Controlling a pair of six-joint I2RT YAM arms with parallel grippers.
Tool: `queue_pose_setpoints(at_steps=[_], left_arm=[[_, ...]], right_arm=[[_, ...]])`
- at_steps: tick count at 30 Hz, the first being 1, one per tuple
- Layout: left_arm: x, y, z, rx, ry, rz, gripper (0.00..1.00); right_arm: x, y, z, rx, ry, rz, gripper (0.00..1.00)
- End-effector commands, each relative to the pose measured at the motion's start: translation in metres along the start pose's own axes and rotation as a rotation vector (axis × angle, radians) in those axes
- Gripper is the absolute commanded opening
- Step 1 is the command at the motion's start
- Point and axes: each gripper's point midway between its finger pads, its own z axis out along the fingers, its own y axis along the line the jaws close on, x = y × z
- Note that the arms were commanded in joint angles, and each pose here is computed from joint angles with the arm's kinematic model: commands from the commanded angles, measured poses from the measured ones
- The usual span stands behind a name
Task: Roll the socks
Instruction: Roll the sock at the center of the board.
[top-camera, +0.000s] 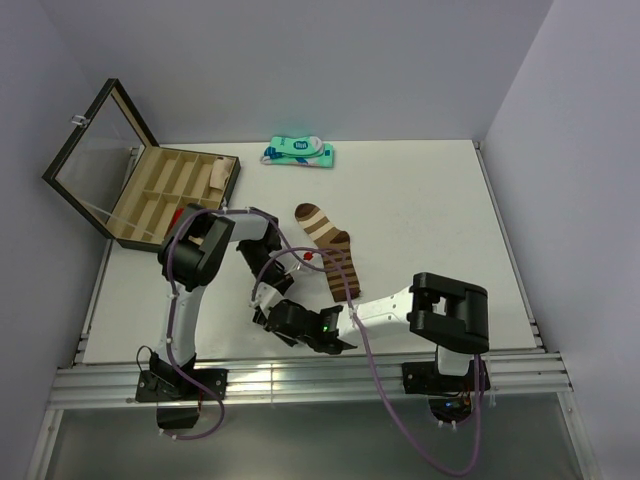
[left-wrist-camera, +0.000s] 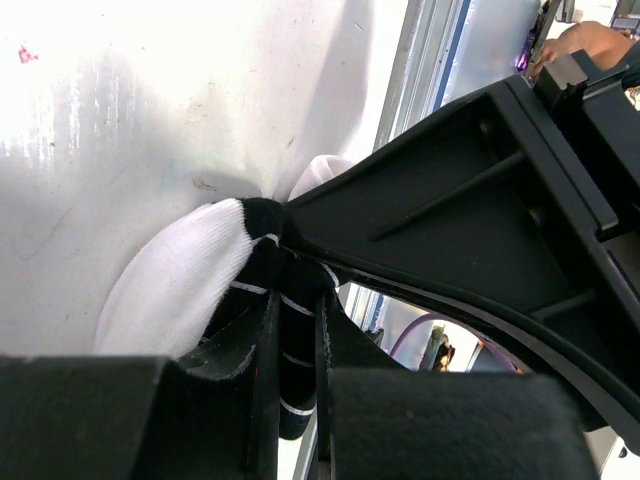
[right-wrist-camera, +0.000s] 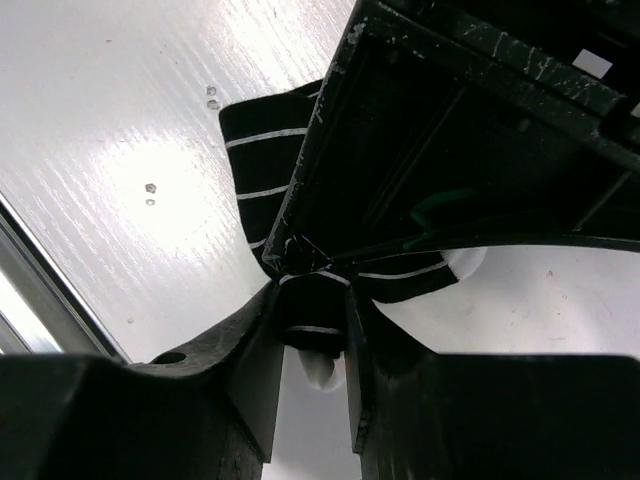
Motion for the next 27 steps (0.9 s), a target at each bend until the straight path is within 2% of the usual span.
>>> queue_pose_setpoints(at_steps=[1,7,13,20,23,25,27], left_arm=[[-0.009,0.018,-0.001,-0.072,-0.015,0.101,0.07],[-0.026,0.006,-0.015,-0.067,-0.114,0.146,0.30],[-0.041,-0.001,-0.039,-0.060,-0.232,0.163,0.42],[-0.049,0.007,-0.085,-0.108,-0.434,0.127,0.41],[-0.049,0.018,-0.105,-0.178,-0.524,0.092,0.39],[-0.056,0.023,-0.127,-0.280,-0.600,0.101,0.38],[-0.050,0.027,-0.141,-0.338,-0.668,0.040,0.38]], right_arm=[[-0.011,-0.003,0.005,0.028,-0.038,0.038,0.13],[-0.003,-0.009,-0.006,0.020,-0.028,0.057,0.07],[0.003,-0.008,-0.013,0.002,-0.002,0.061,0.05],[0.008,-0.010,-0.023,-0.059,0.038,0.080,0.04],[0.006,-0.008,-0.027,-0.105,0.056,0.081,0.04],[0.004,-0.009,-0.031,-0.142,0.067,0.098,0.02],[0.000,-0.013,-0.033,-0.173,0.071,0.126,0.01]])
